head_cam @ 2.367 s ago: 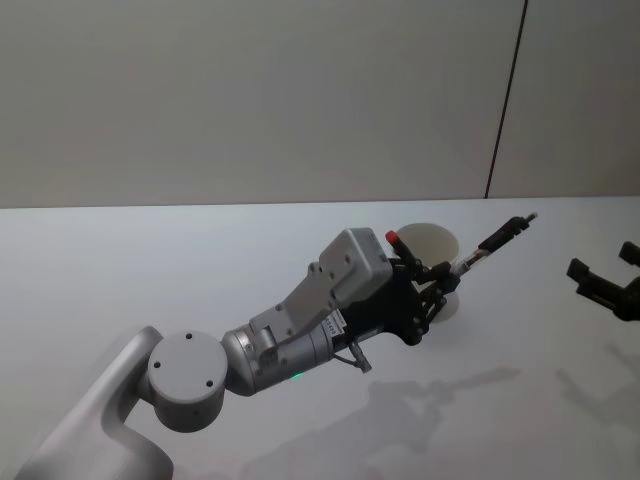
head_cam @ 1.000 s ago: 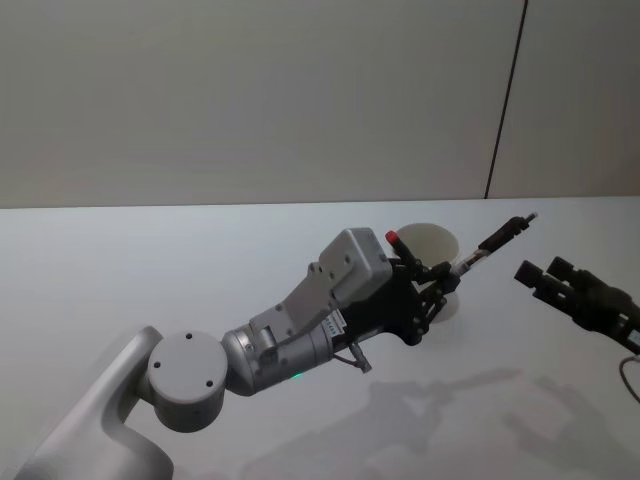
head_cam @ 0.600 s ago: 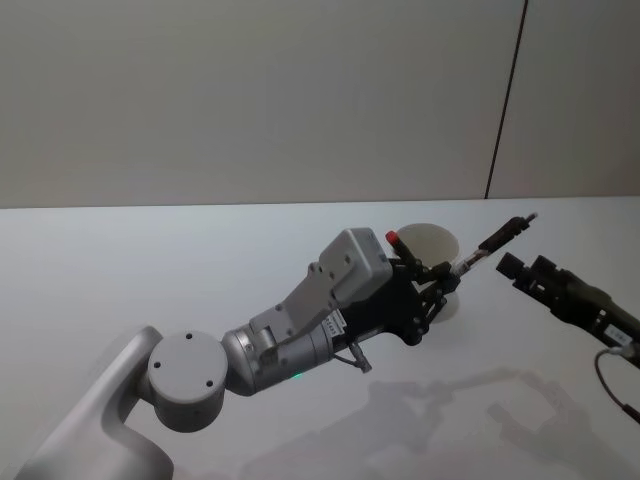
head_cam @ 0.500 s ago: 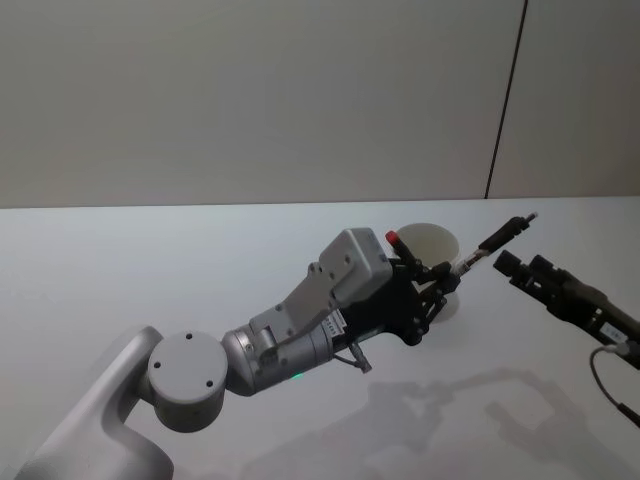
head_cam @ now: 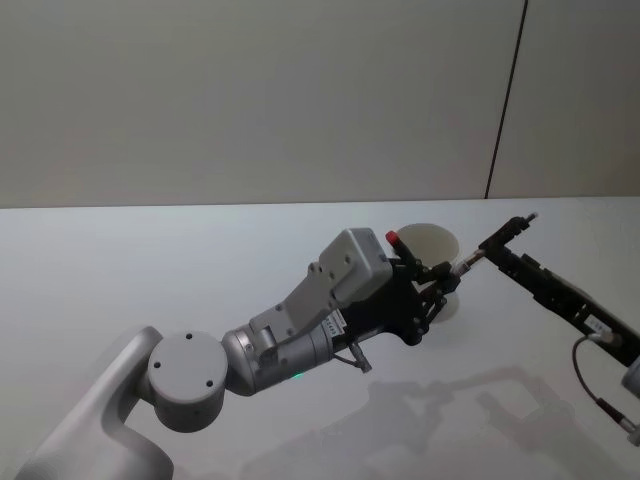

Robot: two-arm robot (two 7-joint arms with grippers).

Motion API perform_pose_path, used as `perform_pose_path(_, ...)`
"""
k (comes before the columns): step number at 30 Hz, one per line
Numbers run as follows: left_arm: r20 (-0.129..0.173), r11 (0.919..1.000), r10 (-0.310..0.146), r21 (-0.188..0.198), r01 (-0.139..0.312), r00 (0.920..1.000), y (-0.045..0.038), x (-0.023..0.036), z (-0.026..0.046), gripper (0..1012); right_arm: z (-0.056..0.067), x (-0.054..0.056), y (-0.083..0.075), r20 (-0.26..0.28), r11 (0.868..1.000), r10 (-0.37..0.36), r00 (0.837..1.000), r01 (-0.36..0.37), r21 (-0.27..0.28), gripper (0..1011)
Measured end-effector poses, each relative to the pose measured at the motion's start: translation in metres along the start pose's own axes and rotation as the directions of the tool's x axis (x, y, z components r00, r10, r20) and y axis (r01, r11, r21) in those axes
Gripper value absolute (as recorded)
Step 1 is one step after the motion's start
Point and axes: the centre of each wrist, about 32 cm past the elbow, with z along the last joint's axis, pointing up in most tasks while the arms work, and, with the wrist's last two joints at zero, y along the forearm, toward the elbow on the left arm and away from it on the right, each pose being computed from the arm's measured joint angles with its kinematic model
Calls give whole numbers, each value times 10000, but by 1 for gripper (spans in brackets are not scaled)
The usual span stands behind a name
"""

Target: Place the pen into the pen holder.

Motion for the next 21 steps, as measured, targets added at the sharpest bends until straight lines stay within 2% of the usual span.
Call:
perform_pose_path(11, 0, 10000, -1, 0, 1, 10000, 0, 0, 0, 126, -50, -2, 48, -692, 9999, 67, 9976, -59, 115, 1002)
perform_pose_path(21, 0, 10000, -1, 0, 1, 10000, 0, 0, 0, 126, -74, -13, 70, -956, 9990, 315, 9949, -285, 330, 1002)
